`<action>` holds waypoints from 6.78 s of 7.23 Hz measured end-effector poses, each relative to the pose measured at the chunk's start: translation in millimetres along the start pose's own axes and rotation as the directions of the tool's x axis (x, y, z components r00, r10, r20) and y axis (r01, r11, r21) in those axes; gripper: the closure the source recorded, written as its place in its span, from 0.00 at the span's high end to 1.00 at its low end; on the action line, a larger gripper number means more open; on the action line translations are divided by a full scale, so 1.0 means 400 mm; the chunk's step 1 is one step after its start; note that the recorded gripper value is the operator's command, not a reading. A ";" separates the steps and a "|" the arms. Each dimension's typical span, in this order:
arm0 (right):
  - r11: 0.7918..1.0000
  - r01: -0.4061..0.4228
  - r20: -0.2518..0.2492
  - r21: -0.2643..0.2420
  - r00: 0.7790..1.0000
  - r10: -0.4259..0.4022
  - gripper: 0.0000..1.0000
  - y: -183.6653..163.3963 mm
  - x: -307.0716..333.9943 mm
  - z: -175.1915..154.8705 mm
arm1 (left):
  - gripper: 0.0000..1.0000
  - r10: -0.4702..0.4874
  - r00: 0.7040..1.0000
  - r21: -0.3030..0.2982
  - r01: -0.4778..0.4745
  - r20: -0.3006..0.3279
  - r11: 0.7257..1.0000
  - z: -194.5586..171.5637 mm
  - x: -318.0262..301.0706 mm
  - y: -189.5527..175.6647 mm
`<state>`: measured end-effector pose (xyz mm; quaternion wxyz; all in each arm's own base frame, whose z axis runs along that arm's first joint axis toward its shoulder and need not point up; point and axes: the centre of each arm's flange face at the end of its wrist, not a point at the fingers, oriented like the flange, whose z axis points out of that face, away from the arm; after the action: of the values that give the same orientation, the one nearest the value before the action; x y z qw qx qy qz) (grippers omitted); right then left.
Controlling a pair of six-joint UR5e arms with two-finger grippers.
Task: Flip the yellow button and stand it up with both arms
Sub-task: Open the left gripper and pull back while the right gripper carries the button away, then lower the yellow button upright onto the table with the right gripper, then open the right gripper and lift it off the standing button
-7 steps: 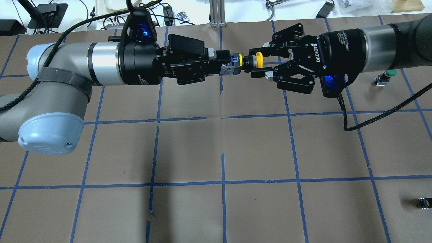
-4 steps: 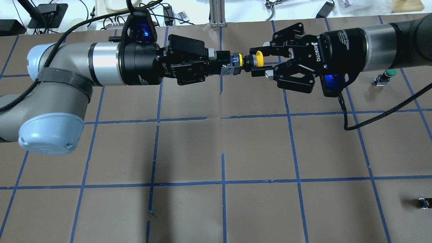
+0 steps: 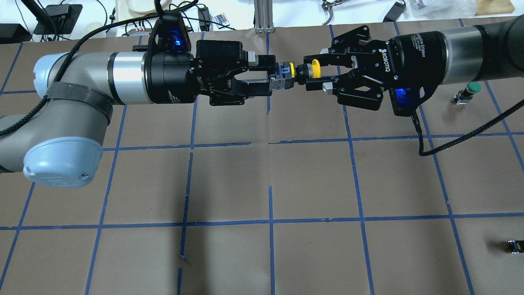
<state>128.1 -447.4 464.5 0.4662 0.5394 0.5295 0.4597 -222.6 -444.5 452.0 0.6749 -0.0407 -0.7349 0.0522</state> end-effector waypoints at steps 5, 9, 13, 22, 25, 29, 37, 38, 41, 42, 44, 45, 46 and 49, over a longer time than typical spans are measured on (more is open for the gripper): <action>0.907 0.277 -0.198 0.316 0.955 -0.223 0.00 -0.027 -0.032 -0.220 | 1.00 -0.100 0.979 0.070 0.089 0.175 0.994 -0.093 -0.050 -0.061; 0.531 0.778 -0.684 0.335 0.589 -0.431 0.00 -0.077 -0.027 -0.384 | 1.00 -0.105 0.691 0.062 0.087 0.715 0.994 -0.195 -0.167 -0.093; 0.121 0.984 -0.928 -0.129 -0.077 -0.366 0.00 -0.103 -0.052 -0.551 | 1.00 0.008 0.164 -0.039 0.186 0.986 0.982 -0.266 -0.017 -0.159; -0.226 0.548 -0.515 -0.805 -0.836 -0.190 0.00 -0.507 -0.132 -0.934 | 1.00 0.073 0.110 -0.088 0.136 0.991 0.987 -0.291 0.111 -0.196; -0.294 0.439 -0.405 -0.849 -0.898 -0.172 0.03 -0.610 -0.126 -0.906 | 1.00 0.049 0.121 -0.067 0.152 0.991 0.986 -0.284 0.087 -0.208; -0.315 0.396 -0.364 -0.863 -0.918 -0.157 0.03 -0.691 -0.149 -0.911 | 1.00 0.050 0.121 -0.067 0.142 0.991 0.988 -0.284 0.085 -0.215; -0.326 0.349 -0.316 -0.879 -0.937 -0.150 0.92 -0.715 -0.152 -0.911 | 1.00 0.045 0.118 -0.062 0.137 0.992 0.989 -0.288 0.088 -0.216; -0.326 0.350 -0.317 -0.878 -0.936 -0.151 0.96 -0.716 -0.152 -0.910 | 1.00 0.045 0.119 -0.061 0.138 0.992 0.989 -0.288 0.088 -0.216; -0.322 0.354 -0.324 -0.878 -0.935 -0.145 0.99 -0.705 -0.154 -0.914 | 1.00 0.045 0.111 -0.060 0.133 0.993 0.989 -0.289 0.095 -0.218; -0.313 0.372 -0.345 -0.874 -0.928 -0.140 0.99 -0.685 -0.153 -0.917 | 1.00 0.045 0.109 -0.059 0.131 0.993 0.990 -0.290 0.098 -0.219; -0.270 0.485 -0.472 -0.832 -0.874 -0.115 0.99 -0.576 -0.137 -0.913 | 1.00 0.044 0.106 -0.058 0.128 0.993 0.990 -0.293 0.102 -0.220; -0.247 0.566 -0.561 -0.787 -0.822 -0.095 1.00 -0.500 -0.122 -0.904 | 1.00 0.044 0.104 -0.057 0.128 0.994 0.990 -0.294 0.103 -0.220; -0.226 0.681 -0.677 -0.696 -0.728 -0.110 1.00 -0.439 -0.104 -0.890 | 1.00 0.043 0.104 -0.057 0.130 0.994 0.990 -0.295 0.102 -0.220; -0.087 0.965 -0.948 -0.249 -0.261 -0.180 1.00 -0.282 -0.065 -0.751 | 1.00 0.043 0.105 -0.057 0.134 0.994 0.989 -0.298 0.103 -0.218</action>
<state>-185.9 -468.0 395.6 0.0246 -0.1230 0.9919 -0.0211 -106.5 -523.0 514.0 0.0076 -0.0173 -0.9998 -0.0035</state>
